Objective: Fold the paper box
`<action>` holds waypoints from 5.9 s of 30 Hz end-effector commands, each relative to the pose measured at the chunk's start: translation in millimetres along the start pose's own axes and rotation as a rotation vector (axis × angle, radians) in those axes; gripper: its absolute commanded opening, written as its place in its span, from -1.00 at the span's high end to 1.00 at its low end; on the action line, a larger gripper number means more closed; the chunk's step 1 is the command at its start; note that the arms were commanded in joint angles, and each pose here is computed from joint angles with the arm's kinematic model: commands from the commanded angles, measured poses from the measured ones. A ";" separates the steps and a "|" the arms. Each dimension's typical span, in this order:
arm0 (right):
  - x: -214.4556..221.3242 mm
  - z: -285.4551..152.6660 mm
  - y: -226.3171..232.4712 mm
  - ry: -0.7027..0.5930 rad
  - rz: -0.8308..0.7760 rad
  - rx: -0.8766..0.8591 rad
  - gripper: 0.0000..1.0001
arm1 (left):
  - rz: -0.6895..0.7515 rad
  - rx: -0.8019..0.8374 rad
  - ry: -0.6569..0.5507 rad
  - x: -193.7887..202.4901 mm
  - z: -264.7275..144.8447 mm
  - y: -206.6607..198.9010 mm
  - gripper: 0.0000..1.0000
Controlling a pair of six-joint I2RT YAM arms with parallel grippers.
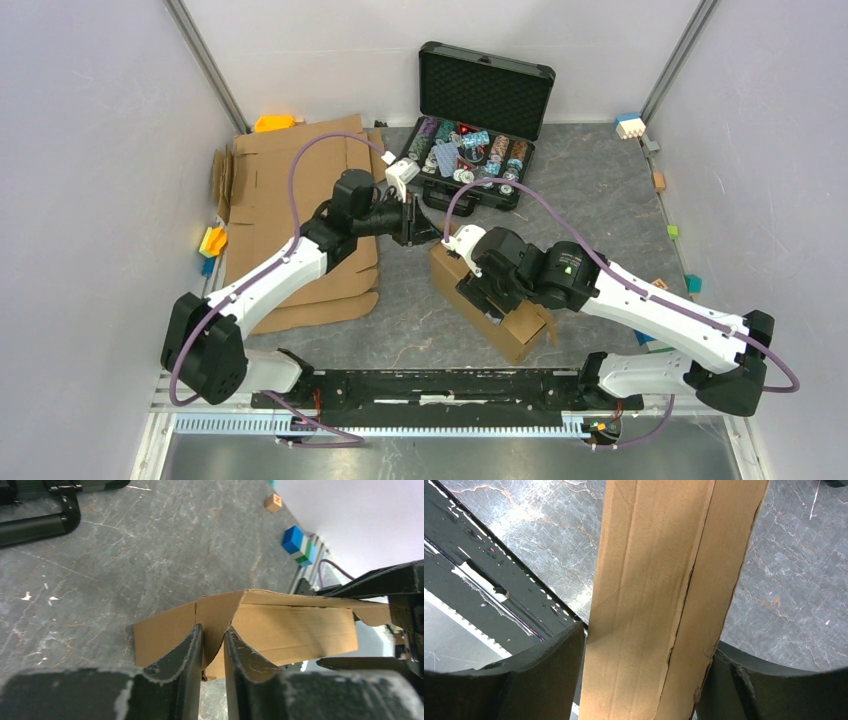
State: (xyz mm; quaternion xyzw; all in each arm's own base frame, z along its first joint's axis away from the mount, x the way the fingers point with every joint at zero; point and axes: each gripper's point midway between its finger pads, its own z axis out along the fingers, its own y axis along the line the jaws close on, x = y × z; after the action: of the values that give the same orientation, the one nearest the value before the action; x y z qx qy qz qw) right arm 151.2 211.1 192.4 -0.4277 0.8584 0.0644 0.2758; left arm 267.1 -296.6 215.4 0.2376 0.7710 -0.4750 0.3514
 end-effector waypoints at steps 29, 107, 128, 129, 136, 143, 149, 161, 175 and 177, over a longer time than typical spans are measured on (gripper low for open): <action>-1.4 -1.6 -8.4 -0.030 -0.008 0.031 -0.53 | 0.134 -0.421 0.122 34.6 -14.5 27.5 0.96; -18.0 22.9 -22.6 -0.108 -0.095 0.074 -0.15 | 0.120 -0.590 0.060 50.5 -36.5 36.9 0.43; -87.0 56.4 -45.6 -0.185 -0.183 0.036 -0.96 | -0.082 -0.636 -0.199 20.5 -80.2 94.7 -0.29; -85.4 54.3 -47.9 -0.180 -0.170 0.048 -0.96 | -0.080 -0.640 -0.194 20.1 -79.5 95.6 -0.29; -70.8 25.8 -55.3 -0.208 -0.059 0.082 -0.96 | -0.089 -0.631 -0.172 24.0 -75.4 96.9 -0.25; -44.0 -7.2 -85.6 -0.248 0.098 0.211 -0.96 | -0.093 -0.634 -0.165 25.7 -74.7 98.3 -0.23; -17.8 -11.3 -95.1 -0.238 0.198 0.234 -0.68 | -0.095 -0.638 -0.159 26.7 -74.7 98.4 -0.22; -15.2 7.3 -82.8 -0.265 0.291 0.166 0.34 | -0.104 -0.638 -0.148 28.9 -74.2 98.3 -0.21; -41.3 -11.8 -84.9 -0.366 0.467 0.140 0.90 | -0.066 -0.656 -0.125 30.4 -72.7 90.3 -0.09; -45.1 -13.5 -83.9 -0.366 0.495 0.129 0.90 | -0.057 -0.669 -0.127 29.7 -73.8 90.5 -0.08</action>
State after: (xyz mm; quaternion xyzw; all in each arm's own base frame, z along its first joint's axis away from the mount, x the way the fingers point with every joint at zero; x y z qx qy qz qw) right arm 223.3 166.1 199.8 -0.2099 0.8916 0.0919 0.3906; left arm 303.4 -192.1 187.4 0.0397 0.8367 -0.2471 0.4871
